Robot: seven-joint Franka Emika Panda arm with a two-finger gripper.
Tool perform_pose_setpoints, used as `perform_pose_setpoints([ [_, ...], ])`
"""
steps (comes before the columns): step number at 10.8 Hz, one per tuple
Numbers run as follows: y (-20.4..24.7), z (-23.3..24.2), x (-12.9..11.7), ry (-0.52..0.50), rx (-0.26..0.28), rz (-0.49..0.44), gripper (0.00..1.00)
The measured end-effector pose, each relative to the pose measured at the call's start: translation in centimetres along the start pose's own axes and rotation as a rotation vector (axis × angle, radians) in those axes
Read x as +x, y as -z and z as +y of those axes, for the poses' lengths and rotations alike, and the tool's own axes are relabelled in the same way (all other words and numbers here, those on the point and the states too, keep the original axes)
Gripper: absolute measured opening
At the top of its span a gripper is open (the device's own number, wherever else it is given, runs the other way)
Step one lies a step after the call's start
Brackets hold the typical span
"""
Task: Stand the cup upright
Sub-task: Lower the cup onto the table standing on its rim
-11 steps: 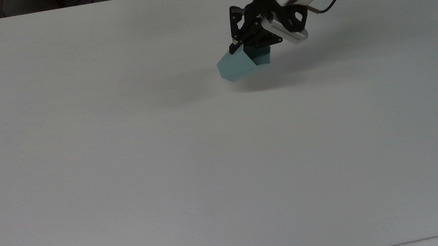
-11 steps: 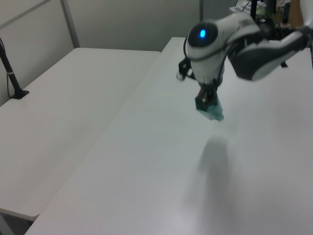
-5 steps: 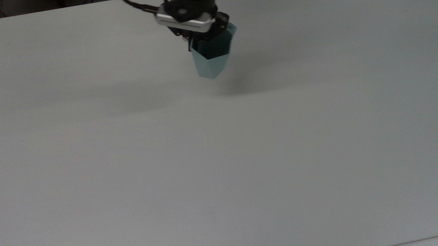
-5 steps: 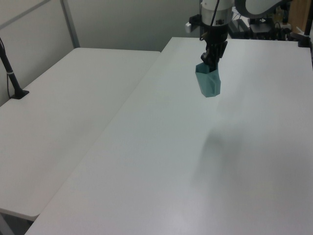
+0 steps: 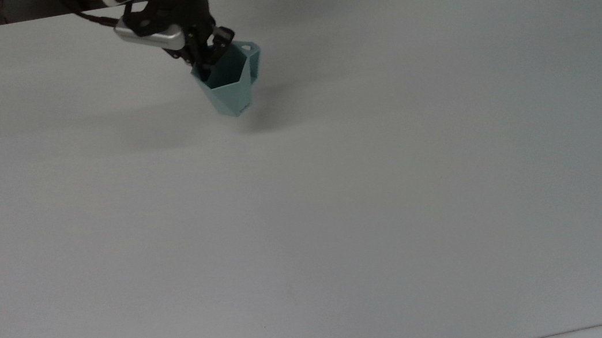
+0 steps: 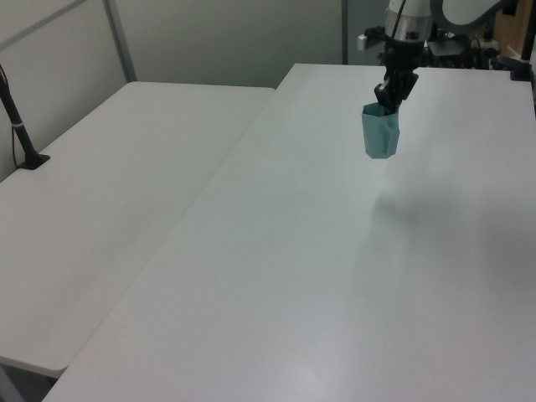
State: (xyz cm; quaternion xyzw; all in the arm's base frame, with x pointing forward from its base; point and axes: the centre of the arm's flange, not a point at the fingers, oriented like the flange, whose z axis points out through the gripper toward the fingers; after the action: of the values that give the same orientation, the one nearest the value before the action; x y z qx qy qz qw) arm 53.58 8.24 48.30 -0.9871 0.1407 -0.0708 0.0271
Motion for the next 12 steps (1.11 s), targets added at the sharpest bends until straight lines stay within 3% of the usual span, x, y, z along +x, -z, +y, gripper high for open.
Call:
perform_pose_setpoints([
  [3,-4.6,3.1,0.0,-0.074,0.042,0.016,0.04],
  [12,-9.8,2.8,-0.2,-0.078,0.02,-0.017,0.06],
])
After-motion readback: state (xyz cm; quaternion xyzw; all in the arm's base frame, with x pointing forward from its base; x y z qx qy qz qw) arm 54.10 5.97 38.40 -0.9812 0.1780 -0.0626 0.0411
